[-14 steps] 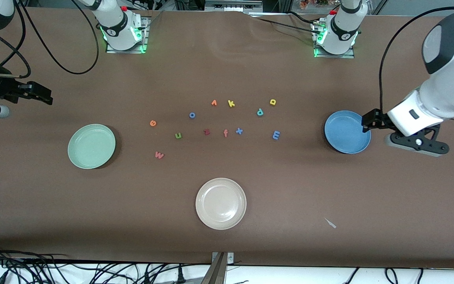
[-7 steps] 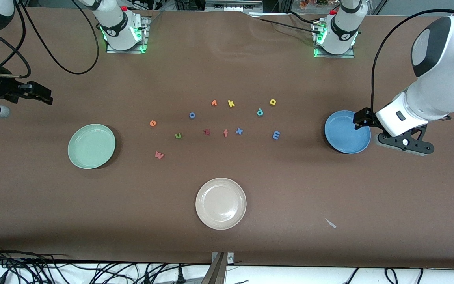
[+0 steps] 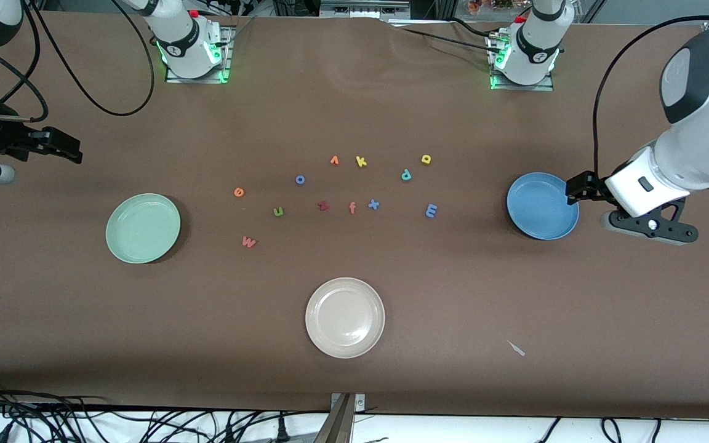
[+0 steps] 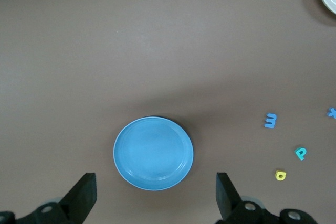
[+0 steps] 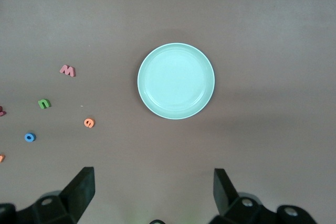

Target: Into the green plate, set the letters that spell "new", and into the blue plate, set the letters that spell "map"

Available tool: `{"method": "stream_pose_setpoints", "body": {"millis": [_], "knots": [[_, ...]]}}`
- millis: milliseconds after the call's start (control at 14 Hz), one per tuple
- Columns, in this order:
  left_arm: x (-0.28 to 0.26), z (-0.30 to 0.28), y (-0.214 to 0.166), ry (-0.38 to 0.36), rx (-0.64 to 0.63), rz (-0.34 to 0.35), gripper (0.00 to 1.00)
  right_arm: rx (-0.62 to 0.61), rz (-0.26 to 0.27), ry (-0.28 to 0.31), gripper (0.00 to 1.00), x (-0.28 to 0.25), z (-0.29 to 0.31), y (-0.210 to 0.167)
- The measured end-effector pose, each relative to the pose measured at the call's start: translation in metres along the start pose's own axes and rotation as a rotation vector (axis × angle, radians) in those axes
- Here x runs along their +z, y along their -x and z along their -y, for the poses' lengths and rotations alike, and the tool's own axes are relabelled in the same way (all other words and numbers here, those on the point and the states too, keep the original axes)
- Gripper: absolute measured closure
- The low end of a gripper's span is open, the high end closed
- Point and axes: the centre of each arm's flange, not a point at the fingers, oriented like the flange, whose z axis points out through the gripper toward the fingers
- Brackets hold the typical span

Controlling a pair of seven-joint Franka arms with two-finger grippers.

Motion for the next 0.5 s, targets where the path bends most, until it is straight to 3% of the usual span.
{"method": "stream_pose_setpoints", "body": {"millis": [499], "knots": [[0.0000, 0.0020, 0.0002, 0.000, 0.009, 0.000, 0.00, -0.001, -0.001, 0.000, 0.00, -0.0001, 0.0000, -0.0001]]}}
